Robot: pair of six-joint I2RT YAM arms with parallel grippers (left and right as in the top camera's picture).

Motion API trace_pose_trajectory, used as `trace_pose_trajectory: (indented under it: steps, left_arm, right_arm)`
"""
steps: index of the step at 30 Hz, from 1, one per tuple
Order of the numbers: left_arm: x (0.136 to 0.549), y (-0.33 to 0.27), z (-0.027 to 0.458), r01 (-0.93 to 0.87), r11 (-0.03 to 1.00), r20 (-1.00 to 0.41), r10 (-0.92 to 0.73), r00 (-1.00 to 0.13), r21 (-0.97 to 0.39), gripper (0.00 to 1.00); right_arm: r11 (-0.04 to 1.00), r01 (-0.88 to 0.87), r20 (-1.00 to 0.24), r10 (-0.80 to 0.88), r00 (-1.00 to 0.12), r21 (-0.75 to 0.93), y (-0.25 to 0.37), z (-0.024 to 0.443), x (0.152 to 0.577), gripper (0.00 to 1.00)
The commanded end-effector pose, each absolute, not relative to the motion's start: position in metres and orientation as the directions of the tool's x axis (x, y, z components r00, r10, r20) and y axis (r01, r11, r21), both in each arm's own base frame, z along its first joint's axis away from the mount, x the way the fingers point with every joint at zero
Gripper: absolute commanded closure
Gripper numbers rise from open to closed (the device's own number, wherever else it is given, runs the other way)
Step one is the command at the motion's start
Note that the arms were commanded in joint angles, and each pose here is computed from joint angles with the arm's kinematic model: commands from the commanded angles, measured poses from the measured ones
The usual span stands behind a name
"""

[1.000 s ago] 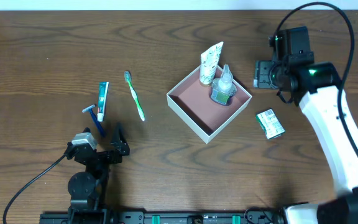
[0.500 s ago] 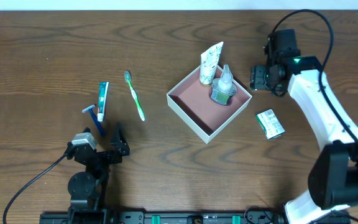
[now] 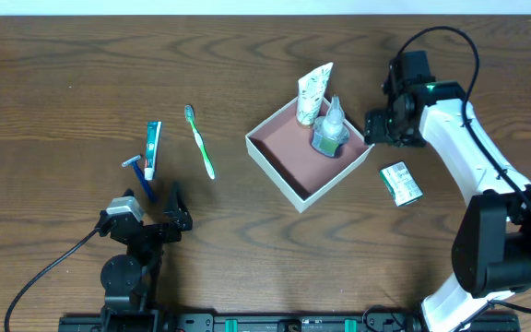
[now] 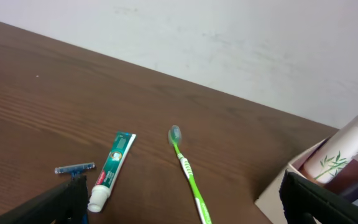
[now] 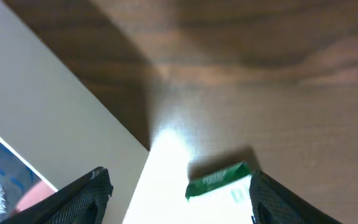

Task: Pack container

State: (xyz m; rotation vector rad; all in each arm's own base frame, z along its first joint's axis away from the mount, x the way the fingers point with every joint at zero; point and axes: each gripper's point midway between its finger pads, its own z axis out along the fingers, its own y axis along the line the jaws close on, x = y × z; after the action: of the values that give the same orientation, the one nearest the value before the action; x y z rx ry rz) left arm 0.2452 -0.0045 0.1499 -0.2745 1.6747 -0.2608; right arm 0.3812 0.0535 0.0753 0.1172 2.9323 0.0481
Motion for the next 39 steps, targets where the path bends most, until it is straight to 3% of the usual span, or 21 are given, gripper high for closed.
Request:
trace_pose_trajectory:
  steps: [1,9,22,30,39]
  left_arm:
    - [0.244,0.001,0.132,-0.074,0.947,-0.934,-0.319,-0.160,-0.311,0.02]
    - [0.244,0.001,0.132,-0.074,0.948,-0.934,-0.319,-0.160,-0.311,0.02]
    - [0.244,0.001,0.132,-0.074,0.947,-0.934,-0.319,-0.160,-0.311,0.02]
    - [0.244,0.001,0.132,-0.074,0.947,-0.934,-0.319,-0.160,-0.311,0.02]
    - [0.244,0.001,0.132,-0.074,0.947,-0.934,-0.319,-0.160,-0.311,0.02]
  right_arm:
    - [0.997,0.043,-0.157,0.053,-0.986,0.068,0.071,0.072,0.369,0.25]
    - [0.998,-0.030,-0.113,-0.023,-0.993,0.063,0.099,0.070,0.351,0.24]
    - [0.996,-0.065,-0.140,-0.056,-0.989,0.065,0.116,0.074,0.351,0.25]
    - [0.995,-0.069,-0.315,-0.045,-0.948,0.067,0.110,0.130,0.360,0.23]
    - [0.954,-0.293,-0.455,-0.238,-0.858,0.055,0.141,0.182,0.342,0.26]
